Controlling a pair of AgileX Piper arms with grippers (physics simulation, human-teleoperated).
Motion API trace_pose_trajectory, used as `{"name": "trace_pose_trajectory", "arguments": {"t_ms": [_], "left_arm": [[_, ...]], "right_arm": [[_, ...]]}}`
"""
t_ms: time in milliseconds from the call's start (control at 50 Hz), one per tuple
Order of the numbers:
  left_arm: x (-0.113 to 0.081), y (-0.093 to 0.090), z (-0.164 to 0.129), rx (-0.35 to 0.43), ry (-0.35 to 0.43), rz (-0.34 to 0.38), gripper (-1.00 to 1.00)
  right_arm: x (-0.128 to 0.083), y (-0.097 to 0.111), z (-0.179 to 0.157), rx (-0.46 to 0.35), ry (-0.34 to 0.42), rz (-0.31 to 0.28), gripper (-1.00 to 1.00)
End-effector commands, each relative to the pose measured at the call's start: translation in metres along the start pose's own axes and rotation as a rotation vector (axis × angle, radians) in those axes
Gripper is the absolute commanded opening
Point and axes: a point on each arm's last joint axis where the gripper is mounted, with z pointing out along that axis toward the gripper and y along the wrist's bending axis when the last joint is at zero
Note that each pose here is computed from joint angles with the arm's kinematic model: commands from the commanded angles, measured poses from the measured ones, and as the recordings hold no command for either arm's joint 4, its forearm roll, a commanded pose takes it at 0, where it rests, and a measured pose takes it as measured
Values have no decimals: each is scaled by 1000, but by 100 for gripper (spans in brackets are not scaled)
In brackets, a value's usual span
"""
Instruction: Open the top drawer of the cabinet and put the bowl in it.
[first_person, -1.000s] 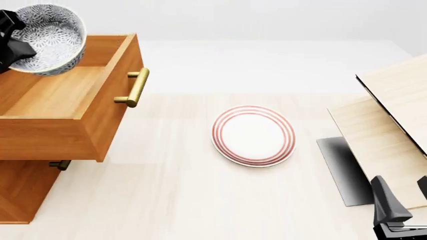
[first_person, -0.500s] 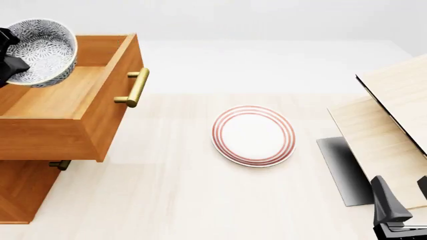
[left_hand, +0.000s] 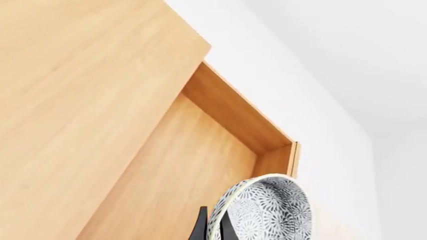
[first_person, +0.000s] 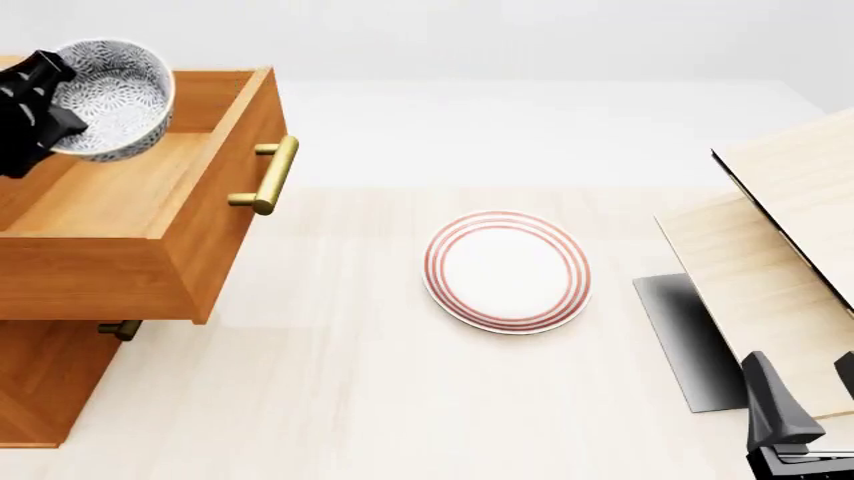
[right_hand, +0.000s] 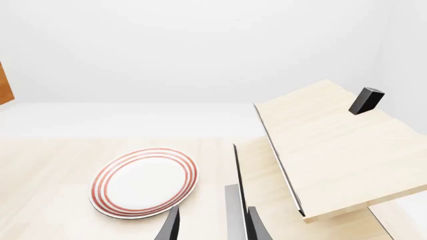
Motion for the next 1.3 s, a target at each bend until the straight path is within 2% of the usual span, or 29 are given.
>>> {"name": "trace_pose_trajectory", "arguments": {"t_ms": [20,220,640,1300], "left_arm": [[-1,-1,25,-5,8,-2,-100],[3,11,42,-40,17,-11,-100],[10,22,61,-63,27,-28,-100],[13,26,84,-77,41,-32,-100]], "right_arm": [[0,0,0,0,0,0,100],[0,0,0,0,0,1,100],[0,0,0,0,0,1,100],[0,0,0,0,0,0,100]]}}
